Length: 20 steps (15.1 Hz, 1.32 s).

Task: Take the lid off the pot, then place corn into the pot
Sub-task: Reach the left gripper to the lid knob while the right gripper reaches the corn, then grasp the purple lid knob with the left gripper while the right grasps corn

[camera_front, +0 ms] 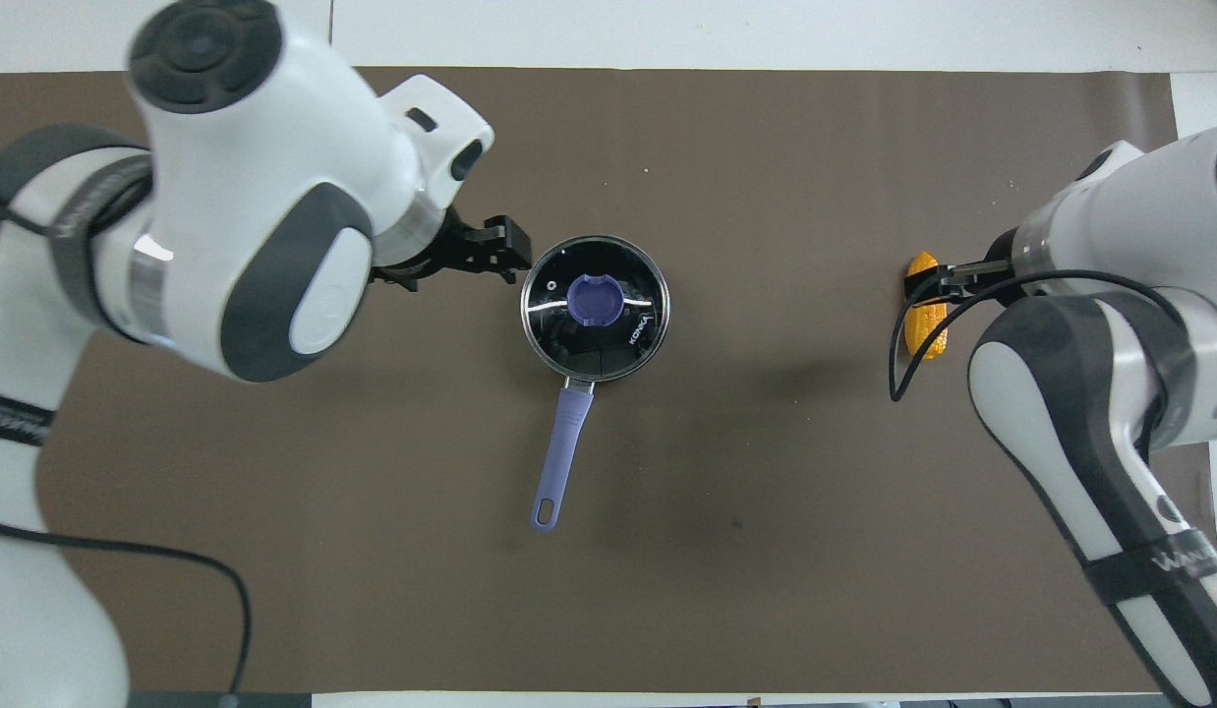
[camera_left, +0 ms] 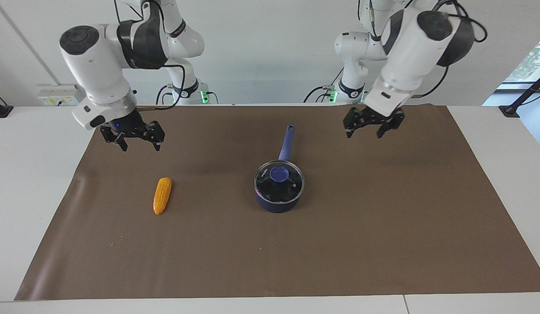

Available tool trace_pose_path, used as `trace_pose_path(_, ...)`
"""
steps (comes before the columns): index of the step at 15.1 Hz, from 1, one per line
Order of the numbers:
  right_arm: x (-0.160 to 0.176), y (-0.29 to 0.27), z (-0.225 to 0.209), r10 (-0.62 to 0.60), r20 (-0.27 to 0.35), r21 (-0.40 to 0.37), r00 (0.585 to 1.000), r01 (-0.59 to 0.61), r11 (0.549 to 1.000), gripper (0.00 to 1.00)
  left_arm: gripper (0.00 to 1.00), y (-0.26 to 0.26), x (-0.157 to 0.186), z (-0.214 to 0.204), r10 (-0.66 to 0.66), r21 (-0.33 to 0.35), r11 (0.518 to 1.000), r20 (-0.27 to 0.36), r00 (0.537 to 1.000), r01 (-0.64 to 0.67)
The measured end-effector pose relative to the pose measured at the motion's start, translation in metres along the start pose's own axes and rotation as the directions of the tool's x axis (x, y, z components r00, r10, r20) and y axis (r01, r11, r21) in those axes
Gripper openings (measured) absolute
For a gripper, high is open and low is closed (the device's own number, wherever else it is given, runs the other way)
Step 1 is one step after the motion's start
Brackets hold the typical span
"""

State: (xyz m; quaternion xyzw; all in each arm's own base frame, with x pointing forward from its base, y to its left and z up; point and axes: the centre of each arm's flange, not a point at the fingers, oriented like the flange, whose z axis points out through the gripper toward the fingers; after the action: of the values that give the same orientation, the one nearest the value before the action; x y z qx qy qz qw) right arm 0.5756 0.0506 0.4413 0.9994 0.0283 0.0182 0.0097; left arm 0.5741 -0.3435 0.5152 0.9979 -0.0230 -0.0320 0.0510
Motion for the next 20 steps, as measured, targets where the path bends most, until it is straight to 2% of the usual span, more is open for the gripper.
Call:
trace_pose_path(2,-0.002,0.009,0.033,0.016,0.005,0.0,1.0,-0.016,1.0,0.96,1.0,0.048,0.003,0.037,0.044,-0.008,0.999,-0.002,0.999,-0.044)
trace_pose_path(4,-0.003,0.017,0.056,0.03,-0.021,0.001,0.999,-0.03,1.0,0.96,1.0,0.07,0.002,0.058,0.077,0.001,0.997,-0.007,0.997,-0.077)
trace_pose_path(8,-0.012,0.027,0.118,0.047,-0.004,0.001,0.999,-0.047,0.999,0.94,1.0,0.074,0.004,0.069,0.151,0.064,0.987,-0.034,0.988,-0.148)
trace_pose_path(11,-0.011,0.036,0.14,0.063,0.01,0.0,0.998,-0.063,0.998,0.88,1.0,0.076,0.008,0.079,0.183,0.061,0.982,-0.047,0.982,-0.18)
trace_pose_path(14,-0.01,0.035,0.15,0.06,0.011,0.0,0.998,-0.06,0.998,0.85,1.0,0.083,0.006,0.093,0.2,0.06,0.979,-0.044,0.979,-0.197)
trace_pose_path(15,-0.011,0.035,0.151,0.06,0.016,0.0,0.998,-0.06,0.998,0.81,1.0,0.086,0.003,0.099,0.207,0.064,0.977,-0.036,0.978,-0.204)
trace_pose_path(18,-0.013,0.034,0.153,0.059,0.046,-0.001,0.997,-0.059,0.998,0.46,0.98,0.091,-0.004,0.113,0.222,0.07,0.973,-0.022,0.975,-0.22)
trace_pose_path(20,-0.011,0.033,0.147,0.056,0.082,-0.003,0.995,-0.056,0.998,0.42,0.95,0.091,-0.004,0.115,0.227,0.071,0.972,-0.02,0.974,-0.225)
